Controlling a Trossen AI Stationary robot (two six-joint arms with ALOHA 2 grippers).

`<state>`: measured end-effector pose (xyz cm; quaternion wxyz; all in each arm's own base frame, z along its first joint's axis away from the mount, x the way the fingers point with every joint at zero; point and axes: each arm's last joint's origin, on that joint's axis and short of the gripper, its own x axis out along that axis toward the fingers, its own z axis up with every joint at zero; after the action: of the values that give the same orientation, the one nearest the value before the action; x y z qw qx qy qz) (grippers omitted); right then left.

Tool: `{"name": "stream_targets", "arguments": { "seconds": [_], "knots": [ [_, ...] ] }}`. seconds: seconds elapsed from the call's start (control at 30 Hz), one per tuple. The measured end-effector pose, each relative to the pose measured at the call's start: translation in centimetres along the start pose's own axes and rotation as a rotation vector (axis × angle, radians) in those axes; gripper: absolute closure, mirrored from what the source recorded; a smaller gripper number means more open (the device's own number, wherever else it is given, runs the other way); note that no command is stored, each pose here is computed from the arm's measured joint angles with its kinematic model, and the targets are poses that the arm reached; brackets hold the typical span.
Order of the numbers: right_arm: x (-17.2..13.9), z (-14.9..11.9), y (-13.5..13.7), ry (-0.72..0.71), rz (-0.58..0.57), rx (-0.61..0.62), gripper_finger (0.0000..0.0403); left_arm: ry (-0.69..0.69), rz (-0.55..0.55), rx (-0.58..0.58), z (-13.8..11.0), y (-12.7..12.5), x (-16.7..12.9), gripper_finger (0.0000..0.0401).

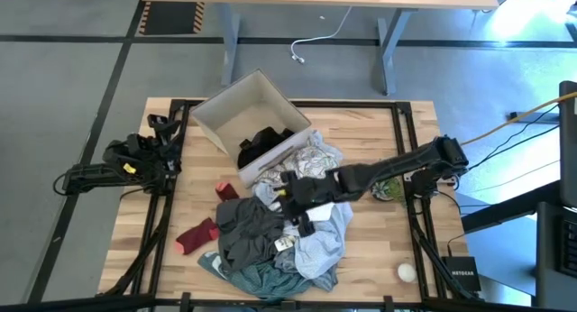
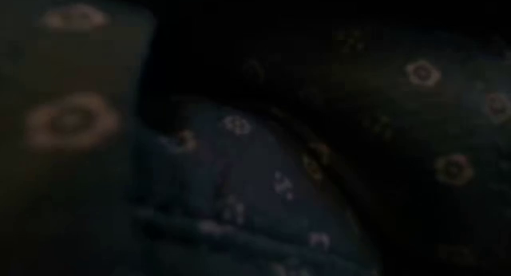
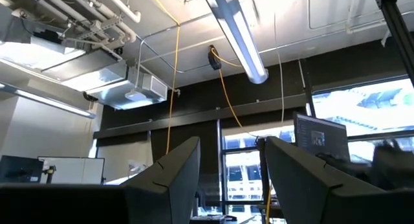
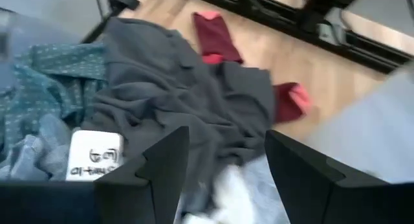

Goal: Sort clothes
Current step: Put the gray underwear into the laundry organizer

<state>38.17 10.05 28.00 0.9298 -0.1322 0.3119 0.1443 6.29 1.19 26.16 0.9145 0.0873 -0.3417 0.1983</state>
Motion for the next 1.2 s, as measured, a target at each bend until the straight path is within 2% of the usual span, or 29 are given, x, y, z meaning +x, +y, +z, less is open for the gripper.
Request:
{"name": "stream_targets", "arguments": {
  "seconds": [0.2, 0.3, 0.37, 0.5, 0.67, 0.87, 0.93, 1.07, 1.2],
  "knots": [
    [3.3, -2.2, 0.7, -0.035, 0.103, 0.055, 0.0183, -0.001, 0.000, -0.001, 0.0, 0.0, 0.0, 0.0230],
    [5.5, -3.4, 1.1, 0.003, 0.145, 0.055, 0.0183, 0.003, -0.001, 0.000, 0.0, 0.0, 0.0, 0.0230],
    [6.6, -4.3, 1.1, 0.051, 0.154, 0.060, 0.0183, 0.004, -0.001, 0.001, 0.0, 0.0, 0.0, 0.0230],
    [7.1, -4.2, 0.7, 0.071, 0.131, 0.060, 0.0191, 0.005, -0.001, -0.001, -0.1, 0.0, 0.0, 0.0230],
    [7.0, -3.4, 0.6, 0.066, 0.118, 0.019, 0.0252, 0.002, 0.001, -0.001, 0.0, 0.0, 0.0, 0.0230],
    [6.7, -2.6, 0.5, 0.057, 0.115, -0.049, 0.0380, 0.005, 0.002, -0.004, 0.0, 0.0, 0.0, 0.0230],
    [6.5, -2.4, 0.3, 0.078, 0.078, -0.075, 0.0390, 0.006, 0.002, -0.016, -0.1, 0.0, 0.0, 0.0230],
    [5.6, -1.0, -0.3, 0.135, -0.029, -0.104, 0.0375, 0.002, 0.003, -0.020, 0.0, 0.0, 0.0, 0.0230],
    [4.0, 1.4, -1.0, 0.161, -0.093, -0.125, 0.0392, 0.006, 0.002, -0.019, -0.1, 0.0, 0.0, 0.0230]
  ]
}}
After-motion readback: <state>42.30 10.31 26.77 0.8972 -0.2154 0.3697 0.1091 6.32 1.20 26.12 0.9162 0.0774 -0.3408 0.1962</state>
